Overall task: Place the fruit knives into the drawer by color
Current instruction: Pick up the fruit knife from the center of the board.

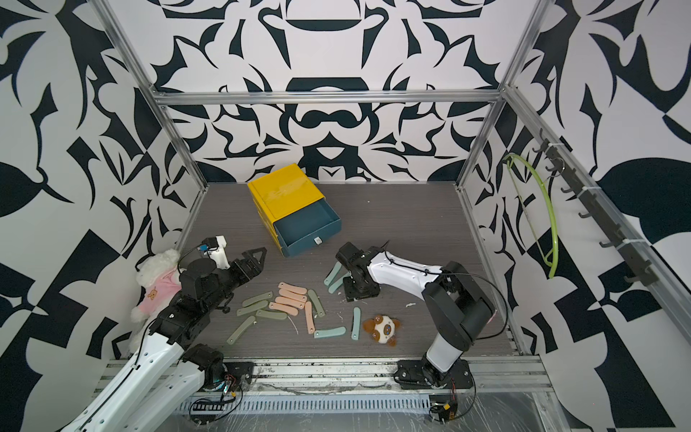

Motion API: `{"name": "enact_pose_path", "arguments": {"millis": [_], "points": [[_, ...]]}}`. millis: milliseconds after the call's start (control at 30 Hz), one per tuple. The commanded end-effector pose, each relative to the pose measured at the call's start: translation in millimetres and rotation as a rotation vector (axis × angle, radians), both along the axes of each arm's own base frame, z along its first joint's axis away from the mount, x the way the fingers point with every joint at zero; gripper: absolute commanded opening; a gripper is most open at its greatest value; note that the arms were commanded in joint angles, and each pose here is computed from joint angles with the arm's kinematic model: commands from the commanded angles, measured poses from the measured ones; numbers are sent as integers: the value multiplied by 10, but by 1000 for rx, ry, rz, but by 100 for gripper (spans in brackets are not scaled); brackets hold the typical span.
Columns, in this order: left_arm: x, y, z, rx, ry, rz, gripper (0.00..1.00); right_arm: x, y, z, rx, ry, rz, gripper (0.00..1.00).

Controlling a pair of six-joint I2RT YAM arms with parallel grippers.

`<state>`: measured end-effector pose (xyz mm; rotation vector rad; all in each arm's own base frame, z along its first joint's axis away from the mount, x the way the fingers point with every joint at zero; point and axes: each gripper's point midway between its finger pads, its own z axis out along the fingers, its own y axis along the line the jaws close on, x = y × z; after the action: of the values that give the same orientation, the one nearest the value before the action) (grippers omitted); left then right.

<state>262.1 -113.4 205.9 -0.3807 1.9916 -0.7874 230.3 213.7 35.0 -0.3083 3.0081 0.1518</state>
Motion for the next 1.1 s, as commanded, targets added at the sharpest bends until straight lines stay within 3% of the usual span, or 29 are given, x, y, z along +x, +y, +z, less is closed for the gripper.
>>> {"name": "enact_pose_path", "arguments": {"millis": [0, 233, 600, 867, 1067], "points": [[-3, 0, 2, -1, -11, -1, 99, 194, 43, 26, -29, -65, 15, 55], [-15, 15, -17, 6, -7, 3, 99, 280, 59, -143, -68, -62, 3, 48], [-22, 35, -37, 15, -4, 9, 99, 225, -319, -301, -142, -11, -68, 23], [-15, 26, -41, 17, 2, 6, 99, 342, -271, -79, -50, -118, -67, 14], [-12, 19, -43, 18, 9, 3, 99, 457, -243, 269, 36, -262, -88, 14]]}}
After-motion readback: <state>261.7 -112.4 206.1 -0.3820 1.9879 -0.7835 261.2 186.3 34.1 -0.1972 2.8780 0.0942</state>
